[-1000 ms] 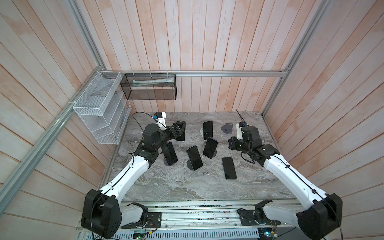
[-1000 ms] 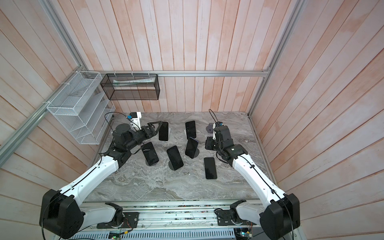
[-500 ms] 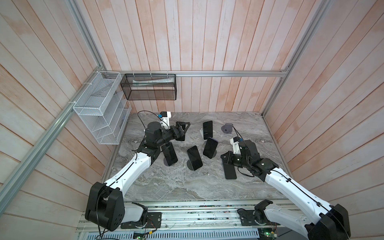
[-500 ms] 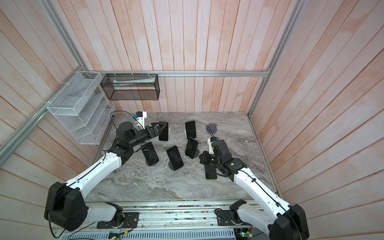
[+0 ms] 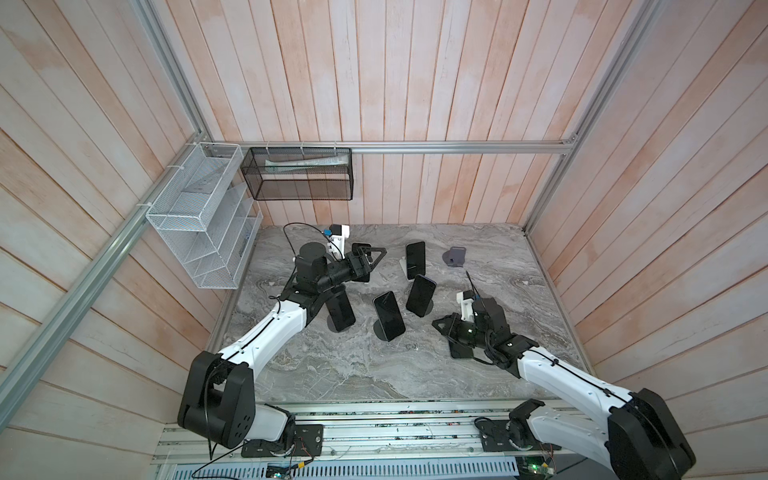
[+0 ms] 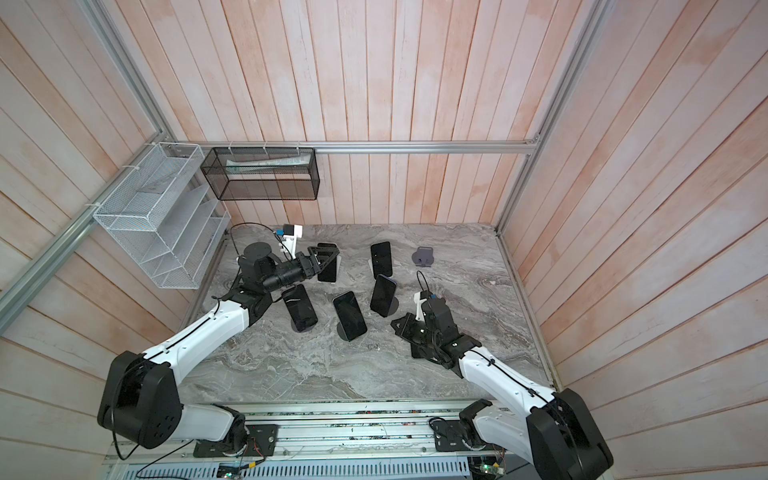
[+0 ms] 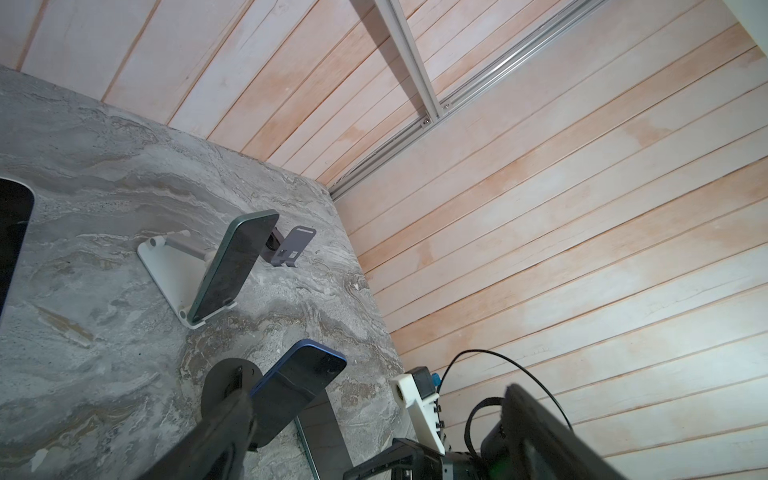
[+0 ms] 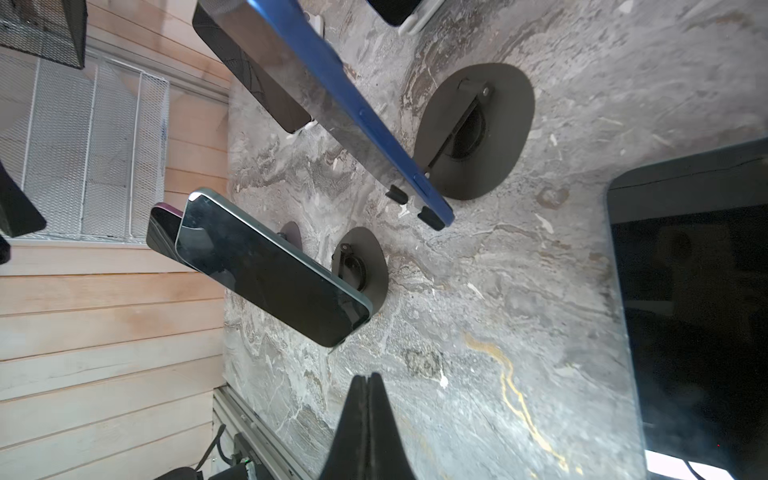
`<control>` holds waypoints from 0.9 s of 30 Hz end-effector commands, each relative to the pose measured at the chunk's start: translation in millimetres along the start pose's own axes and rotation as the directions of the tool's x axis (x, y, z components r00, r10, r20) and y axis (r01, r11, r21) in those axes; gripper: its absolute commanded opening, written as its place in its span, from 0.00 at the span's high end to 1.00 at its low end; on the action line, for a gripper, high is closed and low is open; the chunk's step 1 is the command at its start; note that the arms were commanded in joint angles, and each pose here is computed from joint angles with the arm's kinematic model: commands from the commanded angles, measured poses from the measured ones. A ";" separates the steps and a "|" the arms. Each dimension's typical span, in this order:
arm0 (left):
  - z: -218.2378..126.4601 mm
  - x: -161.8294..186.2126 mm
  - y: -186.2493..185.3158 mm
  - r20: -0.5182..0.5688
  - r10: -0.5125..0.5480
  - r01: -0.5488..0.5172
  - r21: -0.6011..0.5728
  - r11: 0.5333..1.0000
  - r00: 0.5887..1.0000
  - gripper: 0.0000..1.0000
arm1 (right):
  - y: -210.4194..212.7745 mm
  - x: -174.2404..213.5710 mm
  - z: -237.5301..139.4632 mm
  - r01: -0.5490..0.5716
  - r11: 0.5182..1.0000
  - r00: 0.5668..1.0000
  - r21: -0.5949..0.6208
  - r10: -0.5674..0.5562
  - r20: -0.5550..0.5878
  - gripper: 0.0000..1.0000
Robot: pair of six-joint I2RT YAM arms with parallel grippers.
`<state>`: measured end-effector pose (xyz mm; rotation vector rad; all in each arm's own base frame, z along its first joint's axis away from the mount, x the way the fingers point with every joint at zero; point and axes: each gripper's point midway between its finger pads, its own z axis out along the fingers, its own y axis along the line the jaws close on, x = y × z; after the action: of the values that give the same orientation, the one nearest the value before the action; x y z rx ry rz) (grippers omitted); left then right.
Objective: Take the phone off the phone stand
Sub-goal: 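Close the right gripper on the edge of the blue phone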
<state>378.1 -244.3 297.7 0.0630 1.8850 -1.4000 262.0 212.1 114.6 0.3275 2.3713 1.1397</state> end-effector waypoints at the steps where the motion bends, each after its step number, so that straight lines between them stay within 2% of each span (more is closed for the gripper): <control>1: 3.4 -5.2 -7.8 0.000 0.016 -0.016 0.033 0.999 1.000 0.05 | -1.1 -1.9 8.2 -0.040 0.998 0.999 -0.044 0.040 0.017 1.00; 8: 10.5 0.4 8.3 -0.016 -0.004 0.004 -0.002 1.000 1.000 0.05 | -6.9 0.8 25.0 -0.065 0.996 0.998 -0.062 0.064 -0.006 1.00; 16: 7.5 -2.2 1.8 -0.007 0.016 -0.015 0.009 1.000 1.000 0.06 | -17.7 12.1 42.3 -0.107 0.992 0.994 -0.066 0.105 -0.044 0.99; 27: 2.5 -7.8 -6.7 0.010 0.041 -0.041 0.012 0.999 0.999 0.05 | -19.6 6.3 62.7 -0.139 0.989 0.989 -0.055 0.136 -0.051 0.98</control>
<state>384.3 -246.6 282.7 0.0536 1.9195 -1.3932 278.1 233.8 51.2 0.4693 2.4230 1.2439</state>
